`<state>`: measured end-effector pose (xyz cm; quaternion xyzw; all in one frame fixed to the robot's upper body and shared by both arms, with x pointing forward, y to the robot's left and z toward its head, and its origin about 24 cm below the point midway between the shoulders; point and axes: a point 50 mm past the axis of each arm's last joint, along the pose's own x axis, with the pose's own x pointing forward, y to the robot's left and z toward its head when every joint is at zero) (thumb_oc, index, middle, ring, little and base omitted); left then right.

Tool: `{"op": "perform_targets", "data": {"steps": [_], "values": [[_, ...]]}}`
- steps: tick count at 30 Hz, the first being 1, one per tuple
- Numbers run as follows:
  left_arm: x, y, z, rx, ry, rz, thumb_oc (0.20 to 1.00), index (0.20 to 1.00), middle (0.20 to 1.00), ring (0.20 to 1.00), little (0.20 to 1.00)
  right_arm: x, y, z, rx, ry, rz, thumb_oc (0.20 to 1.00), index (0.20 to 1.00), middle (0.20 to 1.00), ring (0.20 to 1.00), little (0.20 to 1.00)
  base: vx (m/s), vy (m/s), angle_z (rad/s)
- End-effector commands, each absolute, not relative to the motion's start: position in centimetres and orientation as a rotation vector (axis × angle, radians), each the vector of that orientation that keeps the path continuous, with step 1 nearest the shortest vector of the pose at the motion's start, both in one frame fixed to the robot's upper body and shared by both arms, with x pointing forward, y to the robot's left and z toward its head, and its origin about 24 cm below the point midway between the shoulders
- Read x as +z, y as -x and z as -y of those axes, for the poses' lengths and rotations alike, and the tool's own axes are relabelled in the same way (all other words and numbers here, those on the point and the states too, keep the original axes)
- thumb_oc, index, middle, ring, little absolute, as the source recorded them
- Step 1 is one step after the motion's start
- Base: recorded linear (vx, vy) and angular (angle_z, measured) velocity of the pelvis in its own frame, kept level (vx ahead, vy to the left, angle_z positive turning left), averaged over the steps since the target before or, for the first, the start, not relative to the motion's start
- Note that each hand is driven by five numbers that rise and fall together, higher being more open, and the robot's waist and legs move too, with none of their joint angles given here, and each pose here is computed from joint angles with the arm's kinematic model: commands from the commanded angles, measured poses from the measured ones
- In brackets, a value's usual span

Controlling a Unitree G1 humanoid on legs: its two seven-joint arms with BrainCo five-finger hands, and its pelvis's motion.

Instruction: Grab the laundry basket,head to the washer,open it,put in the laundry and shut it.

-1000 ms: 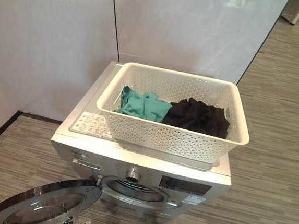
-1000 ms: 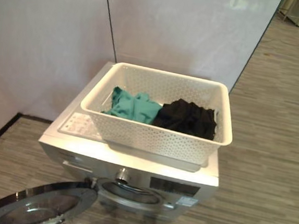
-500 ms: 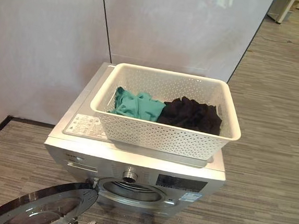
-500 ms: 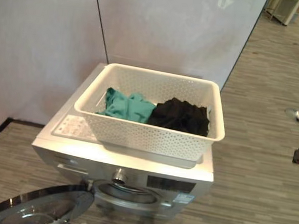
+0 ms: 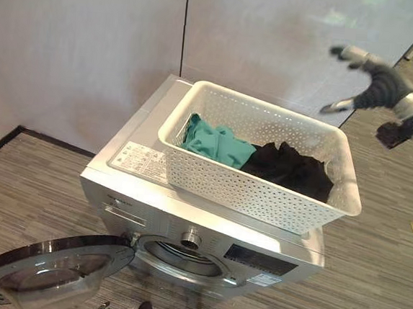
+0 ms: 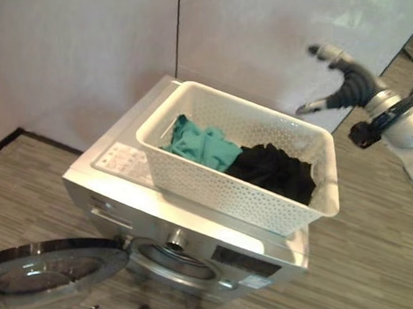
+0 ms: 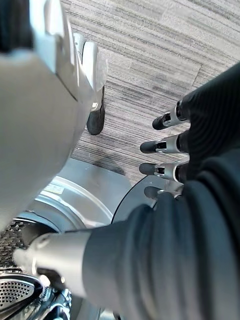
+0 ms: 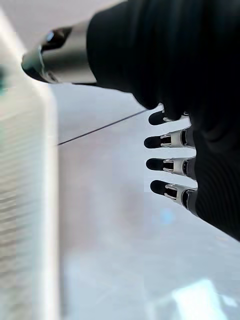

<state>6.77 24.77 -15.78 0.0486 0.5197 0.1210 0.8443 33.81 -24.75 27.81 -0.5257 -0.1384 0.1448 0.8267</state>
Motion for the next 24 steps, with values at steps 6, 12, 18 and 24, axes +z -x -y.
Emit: {"op": "perform_targets", "data": {"steps": [6, 12, 18, 24], "values": [[-15.2, -8.0, -25.9, 0.281, -0.105, -1.048, 1.000, 1.000, 1.000, 1.000, 1.000, 31.1, -31.5, 23.1, 0.434, 1.129, 0.377, 1.000, 1.000, 1.000, 1.000, 1.000, -0.01, -0.010, 0.10], [-15.2, -7.4, -26.4, 0.296, -0.117, -1.062, 1.000, 1.000, 1.000, 1.000, 1.000, 31.0, -29.6, 21.8, 0.553, 1.174, 0.400, 1.000, 1.000, 1.000, 1.000, 1.000, -0.01, -0.002, 0.03], [-15.2, -8.0, -25.9, 0.283, -0.102, -1.035, 1.000, 1.000, 1.000, 1.000, 1.000, 29.5, -30.0, 21.1, 0.613, 1.198, 0.351, 1.000, 1.000, 1.000, 1.000, 1.000, 0.00, 0.000, 0.00], [-14.9, -9.2, -25.5, 0.273, -0.085, -0.988, 1.000, 1.000, 1.000, 1.000, 1.000, 28.3, -31.2, 21.2, 0.608, 1.189, 0.296, 1.000, 1.000, 1.000, 1.000, 1.000, -0.02, 0.003, 0.12]]}}
